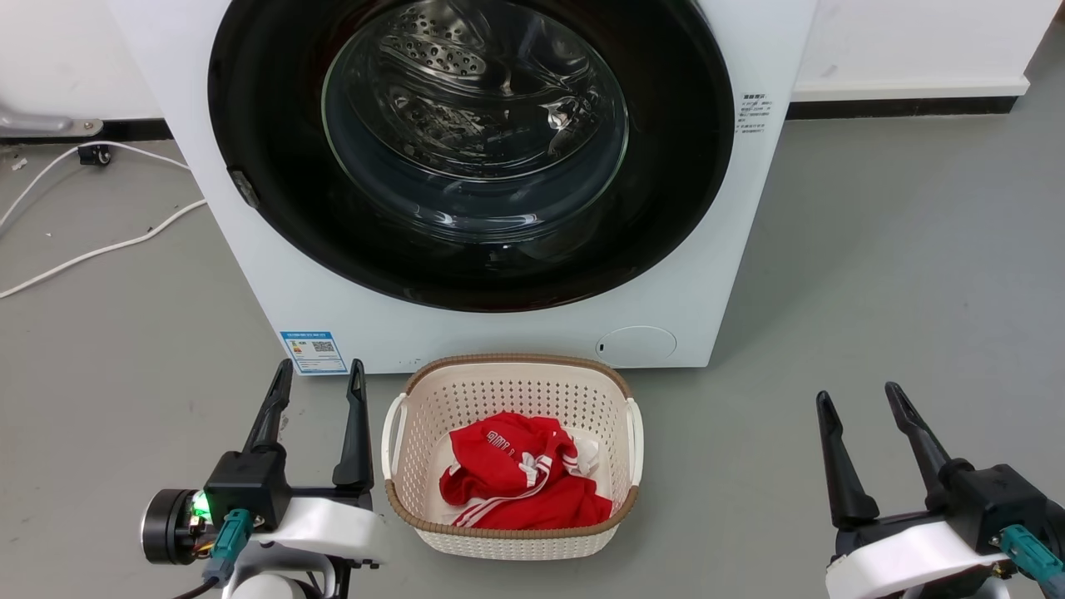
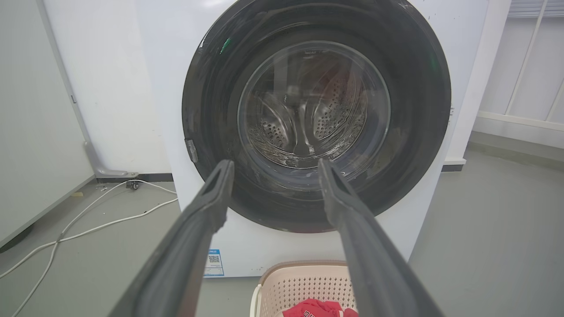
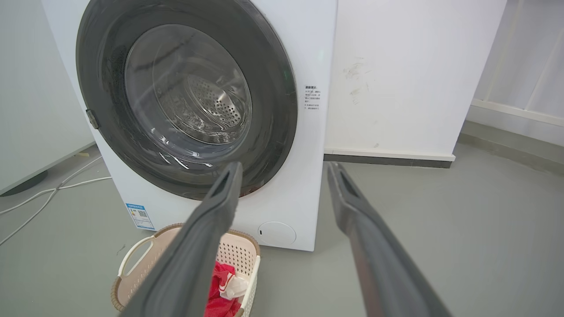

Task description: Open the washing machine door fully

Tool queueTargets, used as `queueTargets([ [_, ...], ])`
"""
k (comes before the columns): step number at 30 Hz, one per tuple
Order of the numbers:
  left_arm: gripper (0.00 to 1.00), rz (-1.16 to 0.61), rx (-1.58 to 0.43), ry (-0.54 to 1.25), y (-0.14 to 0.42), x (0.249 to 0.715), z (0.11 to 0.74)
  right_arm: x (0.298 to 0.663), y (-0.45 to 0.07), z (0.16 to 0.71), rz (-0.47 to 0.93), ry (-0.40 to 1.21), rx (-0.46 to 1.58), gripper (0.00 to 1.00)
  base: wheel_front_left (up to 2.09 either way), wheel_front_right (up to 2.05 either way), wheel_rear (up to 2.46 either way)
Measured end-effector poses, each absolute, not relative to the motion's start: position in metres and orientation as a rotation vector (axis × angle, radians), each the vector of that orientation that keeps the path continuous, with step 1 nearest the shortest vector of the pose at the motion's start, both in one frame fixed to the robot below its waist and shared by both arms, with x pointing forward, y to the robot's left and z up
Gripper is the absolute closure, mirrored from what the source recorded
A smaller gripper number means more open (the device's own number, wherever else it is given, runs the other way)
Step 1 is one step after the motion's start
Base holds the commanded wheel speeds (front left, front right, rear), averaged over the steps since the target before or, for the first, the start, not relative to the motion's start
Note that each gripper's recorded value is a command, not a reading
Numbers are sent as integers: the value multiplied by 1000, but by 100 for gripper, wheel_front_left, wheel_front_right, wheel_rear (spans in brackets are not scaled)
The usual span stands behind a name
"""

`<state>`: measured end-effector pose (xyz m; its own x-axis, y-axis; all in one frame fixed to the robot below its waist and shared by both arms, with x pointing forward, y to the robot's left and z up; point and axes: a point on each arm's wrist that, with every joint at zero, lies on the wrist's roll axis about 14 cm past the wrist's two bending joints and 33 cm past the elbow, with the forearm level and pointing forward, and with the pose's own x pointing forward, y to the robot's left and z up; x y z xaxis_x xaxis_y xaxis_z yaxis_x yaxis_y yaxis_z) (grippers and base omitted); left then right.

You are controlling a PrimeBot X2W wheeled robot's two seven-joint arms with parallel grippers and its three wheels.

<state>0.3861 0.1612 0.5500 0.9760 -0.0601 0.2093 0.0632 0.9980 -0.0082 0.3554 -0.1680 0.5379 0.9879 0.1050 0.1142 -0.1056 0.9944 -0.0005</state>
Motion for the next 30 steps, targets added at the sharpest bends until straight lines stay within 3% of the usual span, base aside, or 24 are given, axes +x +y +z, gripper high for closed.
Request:
queueTargets([
  [2, 0, -63, -19, -210, 160, 386, 550, 355, -168, 538, 105, -113, 22, 93, 0, 0, 0],
  [3, 0, -63, -21, -210, 160, 386, 550, 355, -168, 538, 105, -114, 27, 100, 0, 0, 0],
  [9, 0, -61, -21, -208, 161, 386, 549, 355, -166, 539, 109, -125, 59, 100, 0, 0, 0],
  [13, 0, -60, -21, -207, 161, 386, 549, 355, -173, 546, 85, -170, 236, 100, 0, 0, 0],
  [22, 0, -59, -25, -205, 162, 386, 548, 359, -208, 548, -67, -284, 1185, 100, 0, 0, 0],
  [30, 0, -60, -28, -193, 160, 393, 544, 384, -244, 555, -154, -395, 1641, 100, 0, 0, 0],
])
